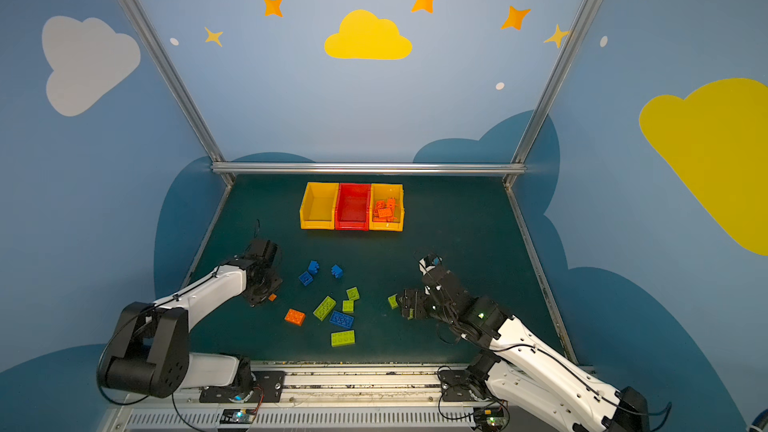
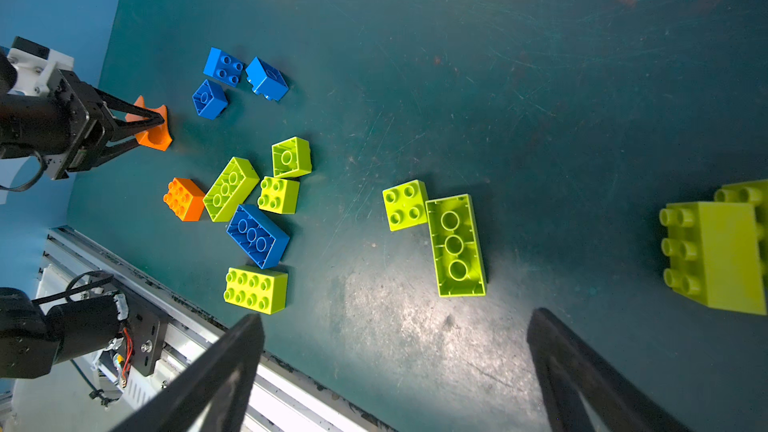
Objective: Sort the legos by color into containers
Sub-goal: 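Carry the orange curved piece into the yellow bin and release it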
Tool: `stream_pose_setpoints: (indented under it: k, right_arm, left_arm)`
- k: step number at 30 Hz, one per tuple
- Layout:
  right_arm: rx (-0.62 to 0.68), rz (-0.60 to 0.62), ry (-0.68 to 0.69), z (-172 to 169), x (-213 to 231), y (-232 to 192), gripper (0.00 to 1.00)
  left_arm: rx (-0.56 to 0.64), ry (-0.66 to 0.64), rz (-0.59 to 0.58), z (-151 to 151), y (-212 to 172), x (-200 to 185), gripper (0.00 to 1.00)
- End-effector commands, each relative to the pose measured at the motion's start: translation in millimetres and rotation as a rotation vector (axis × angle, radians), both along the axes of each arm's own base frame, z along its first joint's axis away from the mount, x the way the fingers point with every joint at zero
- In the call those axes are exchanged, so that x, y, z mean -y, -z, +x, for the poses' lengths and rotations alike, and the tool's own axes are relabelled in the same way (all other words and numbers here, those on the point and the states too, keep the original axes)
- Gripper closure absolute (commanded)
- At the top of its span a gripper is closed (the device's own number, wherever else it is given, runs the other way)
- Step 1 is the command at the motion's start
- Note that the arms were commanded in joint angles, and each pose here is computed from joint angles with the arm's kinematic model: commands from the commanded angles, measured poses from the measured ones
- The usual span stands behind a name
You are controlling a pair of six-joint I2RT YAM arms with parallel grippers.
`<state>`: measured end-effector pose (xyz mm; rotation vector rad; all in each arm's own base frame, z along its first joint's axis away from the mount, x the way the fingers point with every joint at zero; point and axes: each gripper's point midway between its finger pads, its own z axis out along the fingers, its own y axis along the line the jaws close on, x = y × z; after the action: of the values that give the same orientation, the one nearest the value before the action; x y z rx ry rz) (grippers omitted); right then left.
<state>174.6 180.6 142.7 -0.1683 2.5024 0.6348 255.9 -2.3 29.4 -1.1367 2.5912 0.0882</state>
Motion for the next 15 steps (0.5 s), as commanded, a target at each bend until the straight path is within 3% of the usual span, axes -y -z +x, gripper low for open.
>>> stream_pose_setpoints:
  k: [1,7,15]
  right_arm:
    - [-0.001,-0.004,0.014,-1.0,4.6,-0.5,0.03]
    - [0.007,0.009,0.013,-2.2,5.2,-3.9,0.03]
    - [0.017,0.02,0.04,-6.5,14.4,-8.1,0.03]
  left_arm:
    - [0.001,0.067,0.021,6.7,-16.4,8.0,0.91]
    - [0.074,0.206,0.067,39.4,-60.4,43.6,0.9]
    - [0.21,0.451,0.05,108.6,-119.4,145.2,0.89]
